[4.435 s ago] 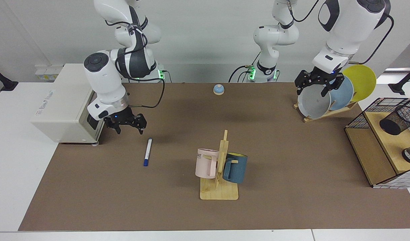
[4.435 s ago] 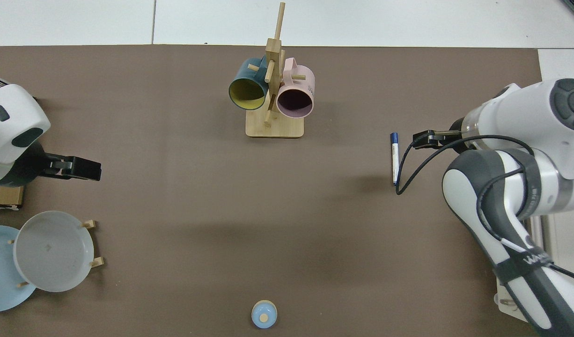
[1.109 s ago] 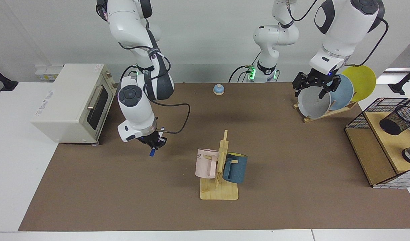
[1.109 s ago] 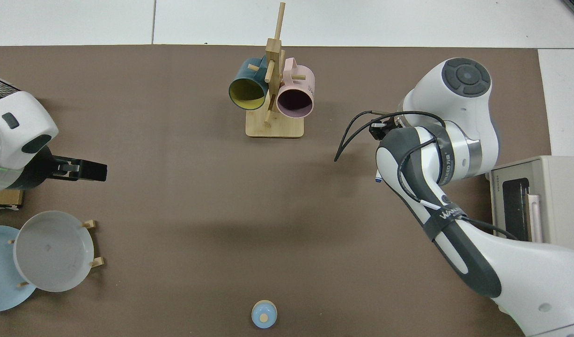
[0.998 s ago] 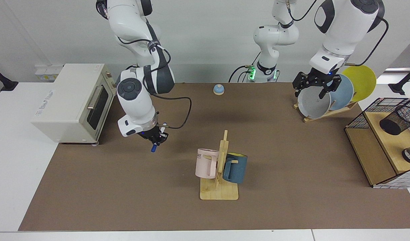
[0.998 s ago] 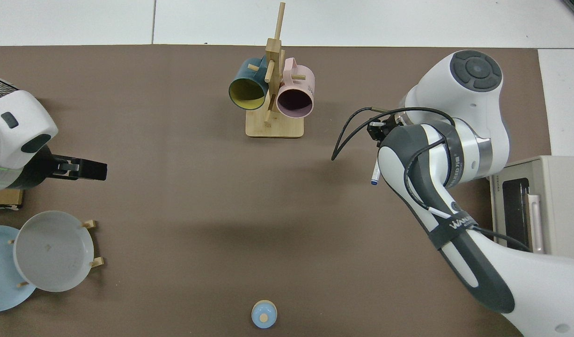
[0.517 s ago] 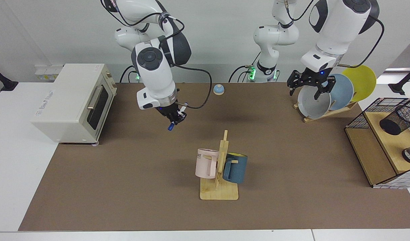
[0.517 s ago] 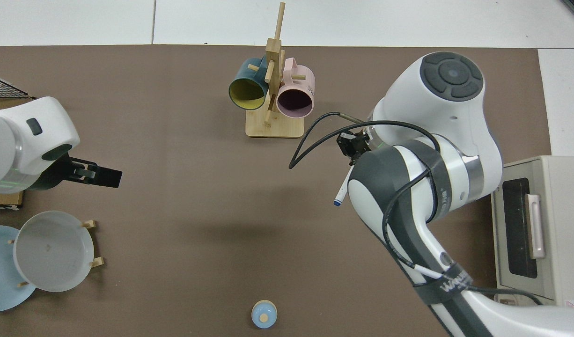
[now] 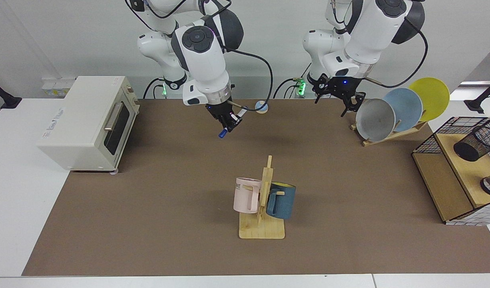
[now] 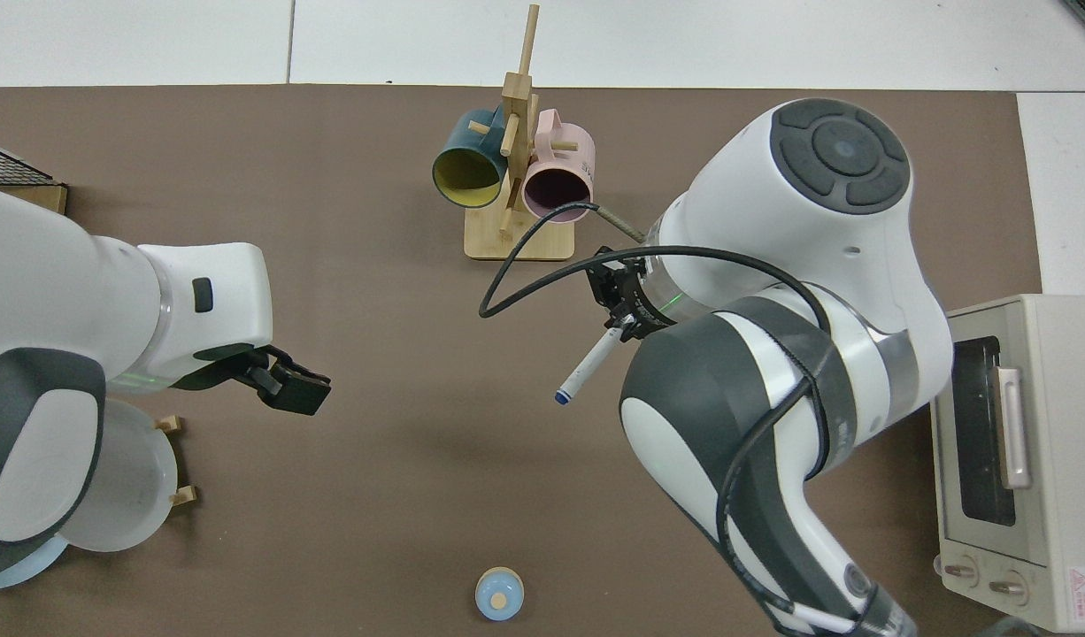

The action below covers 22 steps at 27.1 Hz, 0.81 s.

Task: Put markers into pen holder
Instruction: 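Hold out the marker with the right gripper while the left gripper approaches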

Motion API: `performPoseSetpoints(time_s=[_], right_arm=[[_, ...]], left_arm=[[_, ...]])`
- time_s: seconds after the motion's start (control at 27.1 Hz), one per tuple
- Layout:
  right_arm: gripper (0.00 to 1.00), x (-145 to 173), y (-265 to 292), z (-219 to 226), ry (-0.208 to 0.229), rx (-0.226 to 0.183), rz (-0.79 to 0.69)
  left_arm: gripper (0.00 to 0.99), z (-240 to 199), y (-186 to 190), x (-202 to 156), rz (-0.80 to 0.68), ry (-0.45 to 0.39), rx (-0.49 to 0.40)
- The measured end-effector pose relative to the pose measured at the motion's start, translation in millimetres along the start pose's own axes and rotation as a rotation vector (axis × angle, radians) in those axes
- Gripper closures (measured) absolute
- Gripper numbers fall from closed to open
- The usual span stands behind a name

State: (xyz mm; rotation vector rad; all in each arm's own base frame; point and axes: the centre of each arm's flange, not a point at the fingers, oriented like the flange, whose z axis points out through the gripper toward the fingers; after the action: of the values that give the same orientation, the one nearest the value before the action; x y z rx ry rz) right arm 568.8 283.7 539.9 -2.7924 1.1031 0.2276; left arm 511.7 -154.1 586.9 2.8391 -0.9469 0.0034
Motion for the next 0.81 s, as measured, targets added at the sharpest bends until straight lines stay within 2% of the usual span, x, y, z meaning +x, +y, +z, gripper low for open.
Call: performPoseSetpoints(time_s=[0.11,0.26,0.52,0.74,0.81], right_arm=[[0.84,-5,-3,-8,-0.033,0.03,0.069],[0.84,-10,-6,-12,-0.057,0.045,0.126],[0.84,-37,-15,-8,-0.067,0.041,0.128],[0.84,-43,-17,-7,-0.072,0.04,0.178],[0.84,-44,-18,-7,-0.088,0.044,0.196]], left_arm=[[0.0,-1,3,1,0.014,0.029,-0.065],[0.0,-2,8,4,0.024,0.061,-0.132],[0.0,-7,24,9,0.119,0.115,-0.21],[0.0,-9,57,17,0.201,0.135,-0.246],[0.0,-9,71,20,0.224,0.148,-0.252]])
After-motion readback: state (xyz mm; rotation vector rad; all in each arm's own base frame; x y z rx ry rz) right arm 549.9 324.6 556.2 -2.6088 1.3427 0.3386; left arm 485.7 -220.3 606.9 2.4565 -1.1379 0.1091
